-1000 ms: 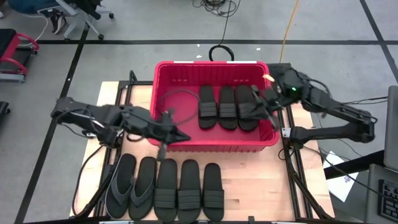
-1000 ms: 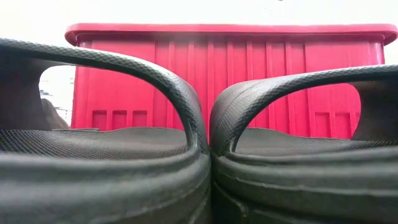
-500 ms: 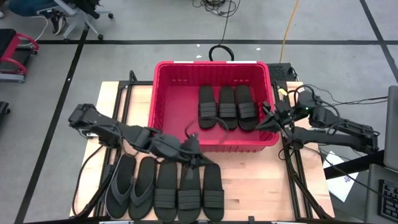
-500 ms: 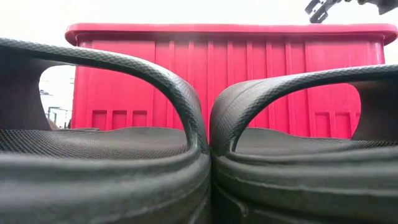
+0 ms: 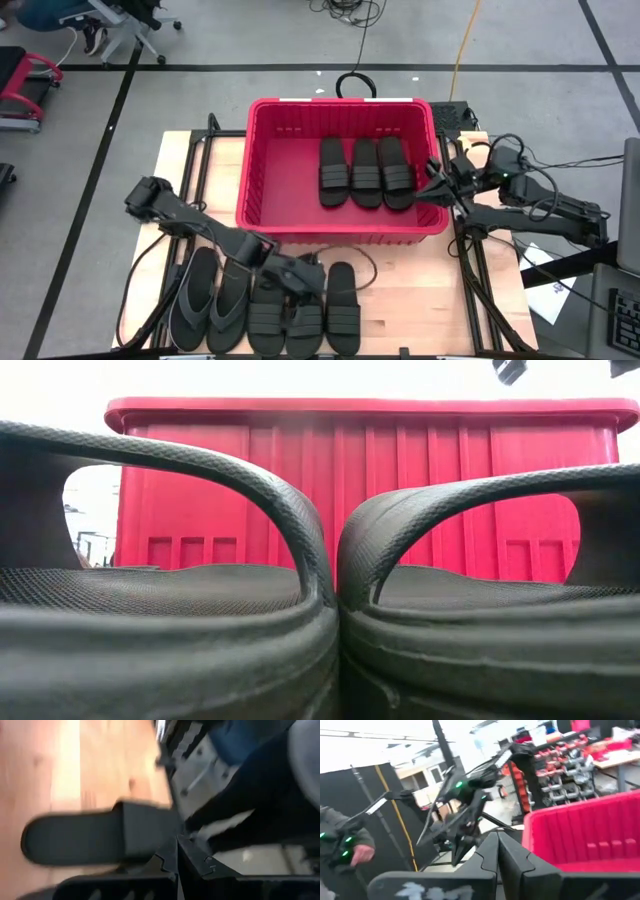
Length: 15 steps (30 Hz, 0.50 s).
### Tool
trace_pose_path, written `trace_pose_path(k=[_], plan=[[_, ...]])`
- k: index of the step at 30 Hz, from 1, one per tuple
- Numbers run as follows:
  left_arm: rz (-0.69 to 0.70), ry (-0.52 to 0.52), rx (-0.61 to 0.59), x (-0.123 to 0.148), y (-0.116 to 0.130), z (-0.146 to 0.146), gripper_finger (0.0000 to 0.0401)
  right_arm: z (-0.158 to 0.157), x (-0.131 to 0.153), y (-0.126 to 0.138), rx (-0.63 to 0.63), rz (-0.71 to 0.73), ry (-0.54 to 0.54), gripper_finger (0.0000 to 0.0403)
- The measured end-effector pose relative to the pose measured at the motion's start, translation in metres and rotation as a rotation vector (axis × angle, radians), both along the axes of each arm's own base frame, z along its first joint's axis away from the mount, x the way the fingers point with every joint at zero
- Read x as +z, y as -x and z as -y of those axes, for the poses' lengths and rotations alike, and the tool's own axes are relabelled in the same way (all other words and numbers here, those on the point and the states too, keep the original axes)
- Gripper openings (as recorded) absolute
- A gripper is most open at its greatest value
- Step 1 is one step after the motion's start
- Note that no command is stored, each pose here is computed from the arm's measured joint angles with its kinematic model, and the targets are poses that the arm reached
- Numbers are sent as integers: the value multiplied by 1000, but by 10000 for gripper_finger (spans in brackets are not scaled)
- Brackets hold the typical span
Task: Pick and place slides into bin
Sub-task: Put the black slipper into the red bin
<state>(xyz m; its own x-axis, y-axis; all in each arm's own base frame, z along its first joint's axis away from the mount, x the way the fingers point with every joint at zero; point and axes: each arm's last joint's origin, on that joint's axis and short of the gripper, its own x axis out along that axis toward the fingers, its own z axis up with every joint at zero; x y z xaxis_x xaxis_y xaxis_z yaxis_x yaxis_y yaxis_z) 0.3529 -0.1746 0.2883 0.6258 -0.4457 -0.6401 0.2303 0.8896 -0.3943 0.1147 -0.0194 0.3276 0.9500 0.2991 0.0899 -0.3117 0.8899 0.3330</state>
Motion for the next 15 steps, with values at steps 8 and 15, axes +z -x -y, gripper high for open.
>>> trace_pose_path(k=[8,15], plan=[[-89,-62,16,-50,-24,5,32,0,0,0,-11,-9,-25,0],[56,1,-21,-59,-47,4,120,0,-1,-1,-7,-22,-32,0]])
